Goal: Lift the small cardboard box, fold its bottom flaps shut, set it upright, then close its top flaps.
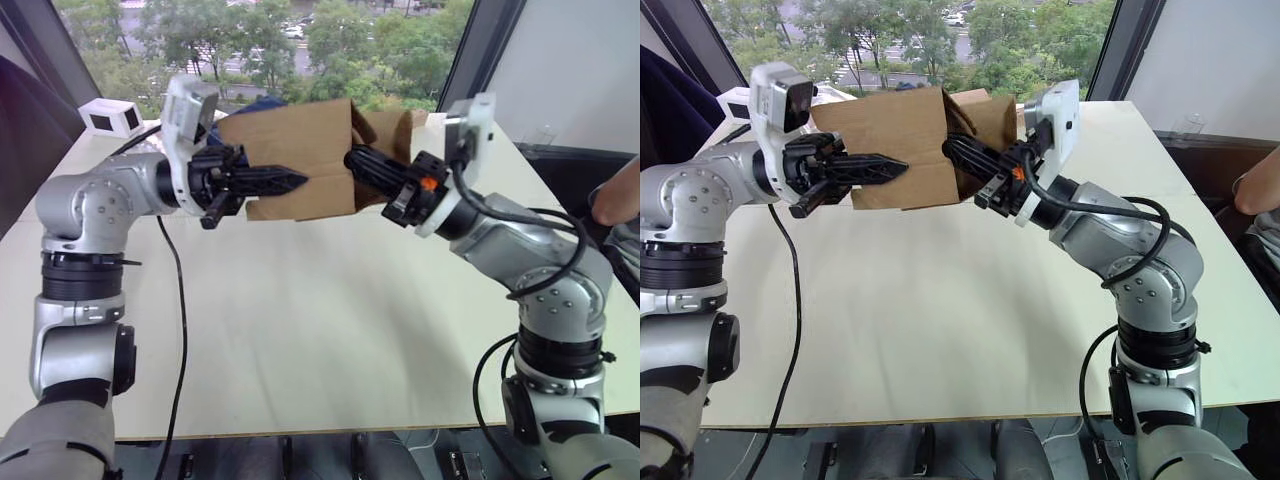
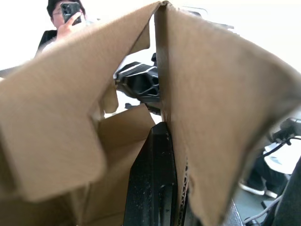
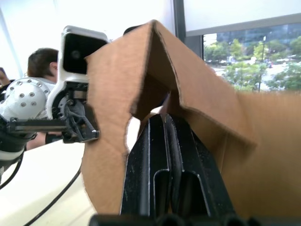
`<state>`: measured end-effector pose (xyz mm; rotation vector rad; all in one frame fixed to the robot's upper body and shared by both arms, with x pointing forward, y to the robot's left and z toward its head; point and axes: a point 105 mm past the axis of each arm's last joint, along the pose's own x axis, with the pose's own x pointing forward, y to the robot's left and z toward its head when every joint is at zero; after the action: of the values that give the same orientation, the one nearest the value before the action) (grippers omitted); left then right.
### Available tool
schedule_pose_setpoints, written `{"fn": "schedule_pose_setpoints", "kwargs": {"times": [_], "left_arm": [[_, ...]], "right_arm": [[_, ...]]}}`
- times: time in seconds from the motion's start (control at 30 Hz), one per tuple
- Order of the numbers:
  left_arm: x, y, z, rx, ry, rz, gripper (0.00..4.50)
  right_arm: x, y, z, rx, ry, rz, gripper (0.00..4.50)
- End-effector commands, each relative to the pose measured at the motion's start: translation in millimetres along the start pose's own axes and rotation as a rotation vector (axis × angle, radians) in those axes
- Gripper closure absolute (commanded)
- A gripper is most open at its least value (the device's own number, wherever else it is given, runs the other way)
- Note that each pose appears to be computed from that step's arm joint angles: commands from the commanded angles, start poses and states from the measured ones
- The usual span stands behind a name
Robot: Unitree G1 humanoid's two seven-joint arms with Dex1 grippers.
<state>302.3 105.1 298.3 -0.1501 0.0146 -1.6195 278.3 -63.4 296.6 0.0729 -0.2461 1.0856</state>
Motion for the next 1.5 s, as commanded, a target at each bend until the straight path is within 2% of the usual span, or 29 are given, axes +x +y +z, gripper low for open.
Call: {"fn": "schedule_pose_setpoints", "kwargs": {"times": [0.03,0.27,0.4,0.73,1.1,1.5], "left_arm": [[-4,0,9,0.051,0.002,0.009,4.5],[-6,-1,8,0.048,0.016,0.002,4.5],[-7,0,7,0.048,0.025,0.005,4.5],[-5,-4,8,0.06,0.036,-0.014,4.5],[-4,-5,10,0.068,0.034,-0.014,4.5],[-1,-15,5,0.044,0.044,-0.059,4.5]], "right_arm": [[-14,21,3,-0.06,0.055,0.109,4.44],[-35,17,6,-0.121,0.145,0.108,4.44],[-48,8,22,-0.141,0.14,0.074,4.44],[-34,-29,38,-0.239,0.027,-0.162,4.44],[-10,-5,15,-0.153,0.023,-0.044,4.44],[-5,-4,12,-0.131,0.007,-0.026,4.44]]}}
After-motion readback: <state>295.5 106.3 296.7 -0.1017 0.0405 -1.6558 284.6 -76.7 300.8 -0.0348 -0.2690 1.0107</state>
